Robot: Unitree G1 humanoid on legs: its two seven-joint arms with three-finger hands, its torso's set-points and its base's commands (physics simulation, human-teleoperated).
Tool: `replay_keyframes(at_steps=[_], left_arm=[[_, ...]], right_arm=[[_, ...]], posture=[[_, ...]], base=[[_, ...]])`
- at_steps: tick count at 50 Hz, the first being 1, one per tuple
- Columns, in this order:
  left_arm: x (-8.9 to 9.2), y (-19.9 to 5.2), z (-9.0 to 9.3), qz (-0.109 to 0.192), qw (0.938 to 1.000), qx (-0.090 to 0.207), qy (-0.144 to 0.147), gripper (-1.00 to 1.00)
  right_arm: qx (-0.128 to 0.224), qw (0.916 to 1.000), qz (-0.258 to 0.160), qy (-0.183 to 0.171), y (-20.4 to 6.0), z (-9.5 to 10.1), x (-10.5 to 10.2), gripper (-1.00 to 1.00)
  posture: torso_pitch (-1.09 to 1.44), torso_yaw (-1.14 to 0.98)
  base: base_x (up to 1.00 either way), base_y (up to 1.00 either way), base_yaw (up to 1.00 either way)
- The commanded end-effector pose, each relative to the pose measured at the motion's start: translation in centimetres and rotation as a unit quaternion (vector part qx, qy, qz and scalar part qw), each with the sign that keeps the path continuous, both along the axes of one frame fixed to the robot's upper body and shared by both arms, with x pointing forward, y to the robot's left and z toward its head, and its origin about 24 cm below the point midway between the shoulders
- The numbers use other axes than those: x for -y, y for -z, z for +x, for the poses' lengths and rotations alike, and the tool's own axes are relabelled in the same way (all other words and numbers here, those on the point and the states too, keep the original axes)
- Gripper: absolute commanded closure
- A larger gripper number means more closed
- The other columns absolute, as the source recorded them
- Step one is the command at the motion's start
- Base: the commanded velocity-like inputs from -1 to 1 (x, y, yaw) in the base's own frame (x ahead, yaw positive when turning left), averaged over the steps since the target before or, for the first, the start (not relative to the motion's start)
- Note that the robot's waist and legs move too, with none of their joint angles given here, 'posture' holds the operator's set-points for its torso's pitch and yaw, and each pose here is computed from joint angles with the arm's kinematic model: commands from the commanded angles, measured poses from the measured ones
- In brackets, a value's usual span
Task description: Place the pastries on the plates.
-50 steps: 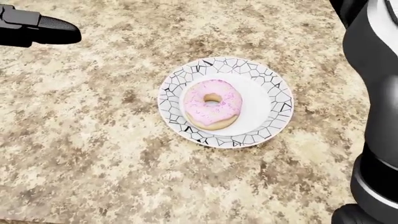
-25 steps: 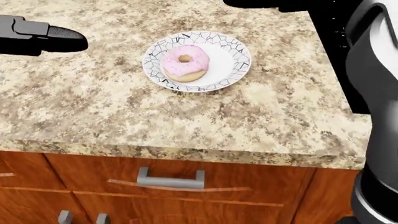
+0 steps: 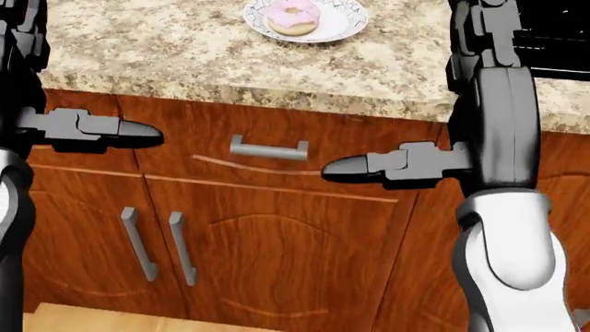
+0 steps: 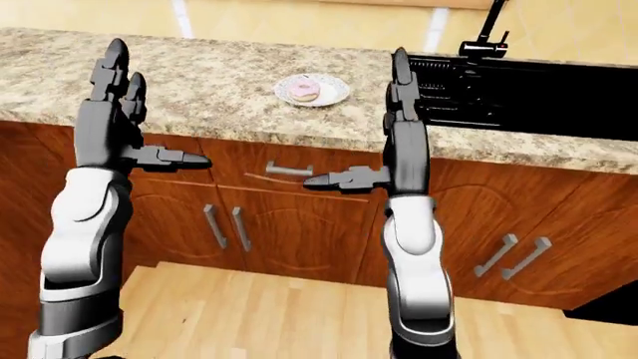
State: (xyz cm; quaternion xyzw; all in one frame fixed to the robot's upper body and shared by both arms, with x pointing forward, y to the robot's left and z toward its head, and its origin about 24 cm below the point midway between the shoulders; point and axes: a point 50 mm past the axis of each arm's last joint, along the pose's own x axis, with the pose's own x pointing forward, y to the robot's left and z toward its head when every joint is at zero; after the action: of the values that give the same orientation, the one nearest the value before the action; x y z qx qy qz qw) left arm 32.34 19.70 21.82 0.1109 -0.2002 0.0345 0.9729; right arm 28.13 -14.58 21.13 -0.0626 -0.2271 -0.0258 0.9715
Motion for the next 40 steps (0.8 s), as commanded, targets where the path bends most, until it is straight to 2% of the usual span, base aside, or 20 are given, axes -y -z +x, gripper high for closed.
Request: replay_keyframes(at_steps=[1,7,12,14,24,27,40], left_arm=[[0.64,-2.09,-0.62,0.02,0.9981,0.057,0.013,-1.0],[0.65,-1.36,-1.17,0.03,0.998,0.053,0.018,-1.0],[0.98,-1.74,-1.31,0.032,0.9973,0.061,0.027,-1.0],[0.96,-1.96,-1.31,0.024,0.9974,0.063,0.026,-1.0],[0.76,-2.09,-1.38,0.023,0.9972,0.069,0.018,-1.0],[0.66,-2.2,-1.44,0.02,0.9971,0.071,0.016,-1.0],[0.54,-2.1,-1.45,0.02,0.9968,0.076,0.012,-1.0]], right_arm=[[0.055,0.9985,-0.002,-0.005,-1.62,-0.56,-0.11,-1.0],[0.061,0.9982,-0.001,0.001,-2.03,-0.75,0.13,-1.0],[0.066,0.9978,-0.005,0.007,-2.39,-1.11,0.39,-1.0],[0.068,0.9976,-0.003,0.008,-2.59,-1.24,0.49,-1.0],[0.063,0.9979,-0.007,0.016,-2.4,-1.12,0.53,-1.0],[0.065,0.9978,0.004,0.012,-2.46,-1.2,0.41,-1.0],[0.062,0.998,-0.008,0.013,-2.46,-1.33,0.34,-1.0]], posture=[[0.0,0.0],[0.0,0.0],[0.0,0.0],[0.0,0.0],[0.0,0.0],[0.0,0.0],[0.0,0.0]], base=[[0.0,-0.77,0.0],[0.0,-0.78,0.0],[0.0,-0.77,0.0],[0.0,-0.77,0.0],[0.0,-0.91,0.0],[0.0,-1.0,0.0],[0.0,-0.87,0.0]])
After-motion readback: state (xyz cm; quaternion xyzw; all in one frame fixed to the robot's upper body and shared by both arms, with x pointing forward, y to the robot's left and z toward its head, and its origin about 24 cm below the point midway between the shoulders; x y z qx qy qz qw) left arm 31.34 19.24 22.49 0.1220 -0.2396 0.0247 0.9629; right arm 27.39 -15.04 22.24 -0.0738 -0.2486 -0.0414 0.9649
